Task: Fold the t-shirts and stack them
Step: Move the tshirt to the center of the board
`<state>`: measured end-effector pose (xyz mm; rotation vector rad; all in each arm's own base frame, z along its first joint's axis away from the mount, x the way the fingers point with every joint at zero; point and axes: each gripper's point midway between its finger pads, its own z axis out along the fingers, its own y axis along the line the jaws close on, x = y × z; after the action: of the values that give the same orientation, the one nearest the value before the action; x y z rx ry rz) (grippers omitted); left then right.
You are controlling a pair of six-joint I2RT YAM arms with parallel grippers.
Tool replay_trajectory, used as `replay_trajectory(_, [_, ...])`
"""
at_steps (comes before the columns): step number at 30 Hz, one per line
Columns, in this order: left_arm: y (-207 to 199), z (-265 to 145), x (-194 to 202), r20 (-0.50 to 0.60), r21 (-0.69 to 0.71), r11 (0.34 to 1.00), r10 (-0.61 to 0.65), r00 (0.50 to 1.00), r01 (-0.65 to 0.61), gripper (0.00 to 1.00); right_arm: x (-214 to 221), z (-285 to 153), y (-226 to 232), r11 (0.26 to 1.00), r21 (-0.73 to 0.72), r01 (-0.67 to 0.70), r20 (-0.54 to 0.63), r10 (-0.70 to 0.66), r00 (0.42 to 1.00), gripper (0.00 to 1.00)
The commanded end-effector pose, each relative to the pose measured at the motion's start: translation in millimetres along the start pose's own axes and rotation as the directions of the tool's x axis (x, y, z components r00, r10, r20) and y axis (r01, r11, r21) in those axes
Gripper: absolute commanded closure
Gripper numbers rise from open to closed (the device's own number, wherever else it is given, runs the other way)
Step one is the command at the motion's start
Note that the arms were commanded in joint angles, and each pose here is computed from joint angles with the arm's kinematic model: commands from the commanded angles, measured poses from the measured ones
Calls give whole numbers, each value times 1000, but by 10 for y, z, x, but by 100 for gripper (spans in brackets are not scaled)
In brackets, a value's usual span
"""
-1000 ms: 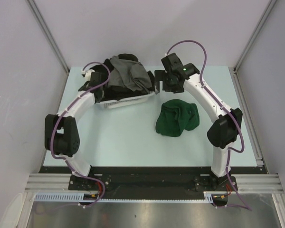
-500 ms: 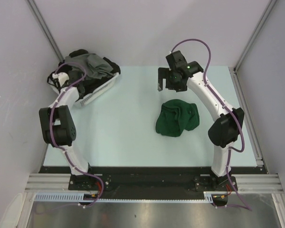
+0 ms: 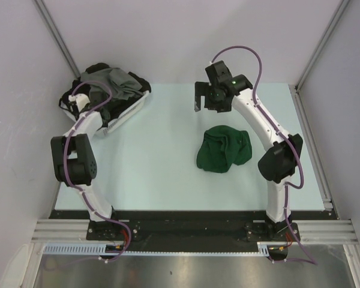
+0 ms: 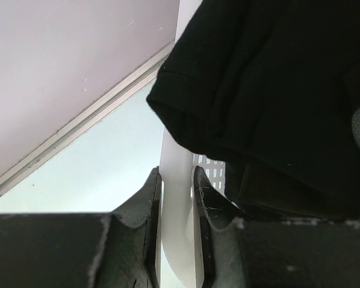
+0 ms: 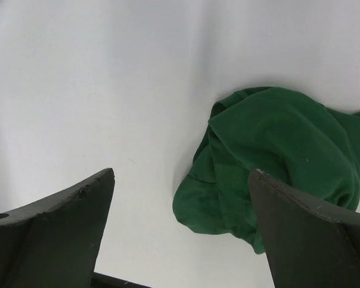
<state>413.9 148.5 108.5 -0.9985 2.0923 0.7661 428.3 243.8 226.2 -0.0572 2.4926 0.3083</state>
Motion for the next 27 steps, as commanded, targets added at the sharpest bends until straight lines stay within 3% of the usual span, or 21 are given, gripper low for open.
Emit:
replay_trajectory(1, [206, 55, 143, -39, -98, 965, 242, 970, -244, 90, -53, -114, 129, 999, -39, 23, 22, -22, 1000, 0])
replay_trajectory(10, [-62, 188, 306, -96, -25, 955, 291, 952, -294, 84, -22, -183, -32, 1000, -11, 15, 20, -15, 1000, 0])
replay_trajectory(11, [-85, 189, 333, -103, -7, 953, 300, 948, -303, 81, -30, -188, -48, 1000, -8, 14, 23, -14, 1000, 0])
replay_trajectory(15, [-128, 200, 422, -109, 13, 943, 331, 937, -332, 46, -32, -209, -49, 1000, -10, 12, 25, -12, 1000, 0])
replay_trajectory(18, [-158, 211, 430, -101, 26, 936, 353, 930, -352, 32, -39, -219, -19, 1000, -17, 15, 31, -15, 999, 0])
replay_trajectory(27, [-282, 38, 9, -1, 57, 936, 347, 938, -347, 18, -89, -103, 253, 996, -64, 65, 55, -62, 997, 0])
